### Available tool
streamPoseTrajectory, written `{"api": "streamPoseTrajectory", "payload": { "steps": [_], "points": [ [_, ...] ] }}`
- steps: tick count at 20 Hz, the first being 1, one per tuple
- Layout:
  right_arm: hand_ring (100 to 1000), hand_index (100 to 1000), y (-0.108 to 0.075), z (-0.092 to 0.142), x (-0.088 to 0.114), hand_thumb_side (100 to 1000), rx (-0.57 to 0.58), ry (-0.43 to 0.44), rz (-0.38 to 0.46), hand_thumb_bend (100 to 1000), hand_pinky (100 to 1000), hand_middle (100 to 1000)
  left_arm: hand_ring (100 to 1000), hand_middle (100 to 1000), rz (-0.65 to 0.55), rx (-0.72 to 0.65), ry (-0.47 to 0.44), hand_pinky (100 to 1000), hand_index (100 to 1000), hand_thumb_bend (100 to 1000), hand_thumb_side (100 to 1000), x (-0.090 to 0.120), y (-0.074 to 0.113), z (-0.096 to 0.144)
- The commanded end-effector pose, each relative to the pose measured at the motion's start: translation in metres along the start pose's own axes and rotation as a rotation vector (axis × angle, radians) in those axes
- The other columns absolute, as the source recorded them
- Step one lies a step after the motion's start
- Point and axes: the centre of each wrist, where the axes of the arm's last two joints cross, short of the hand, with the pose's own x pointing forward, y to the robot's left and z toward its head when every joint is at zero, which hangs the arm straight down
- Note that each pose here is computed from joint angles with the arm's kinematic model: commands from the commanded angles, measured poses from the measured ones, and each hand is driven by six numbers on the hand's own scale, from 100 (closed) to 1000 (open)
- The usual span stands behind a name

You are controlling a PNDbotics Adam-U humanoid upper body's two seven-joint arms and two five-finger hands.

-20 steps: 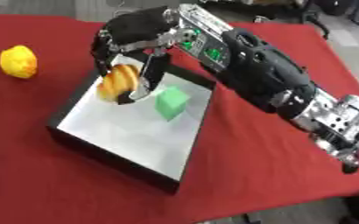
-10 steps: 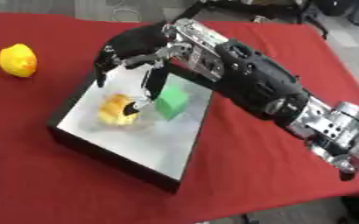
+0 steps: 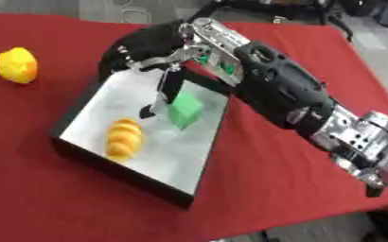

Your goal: Pick up objects on the table and place them in the box.

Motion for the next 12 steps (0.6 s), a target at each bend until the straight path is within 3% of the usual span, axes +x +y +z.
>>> {"api": "streamPoseTrajectory", "payload": {
  "steps": [1, 2, 3, 5, 7, 10, 12],
  "points": [
    [904, 906, -0.020, 0.021, -0.007, 505, 0.056, -0.073, 0.080, 452, 911, 837, 637, 740, -0.029, -0.003, -0.028, 904, 837, 100, 770, 0.008, 0.007, -0.006],
    [900, 904, -0.027, 0.030, -0.008, 479, 0.008, -0.060, 0.071, 456, 908, 832, 637, 740, -0.031, -0.002, -0.028, 904, 837, 100, 769, 0.008, 0.008, -0.006],
    [898, 900, -0.033, 0.040, -0.008, 397, -0.040, -0.049, 0.057, 416, 907, 824, 637, 740, -0.032, 0.000, -0.029, 904, 837, 100, 769, 0.008, 0.008, -0.006],
    [888, 868, -0.047, 0.066, -0.007, 235, -0.165, -0.012, -0.004, 203, 911, 788, 637, 740, -0.035, 0.003, -0.030, 904, 837, 100, 767, 0.008, 0.009, -0.005],
    [876, 857, -0.060, 0.099, -0.003, 100, -0.341, 0.034, -0.135, 100, 922, 763, 637, 740, -0.037, 0.009, -0.033, 905, 837, 100, 766, 0.009, 0.011, -0.005],
    [871, 853, -0.081, 0.146, 0.007, 135, -0.603, 0.091, -0.392, 100, 938, 754, 638, 741, -0.035, 0.015, -0.039, 905, 837, 100, 763, 0.010, 0.011, -0.005],
    [879, 856, -0.090, 0.177, 0.013, 170, -0.714, 0.117, -0.528, 100, 951, 762, 639, 742, -0.035, 0.014, -0.046, 904, 837, 100, 760, 0.011, 0.011, -0.005]
  ]
}}
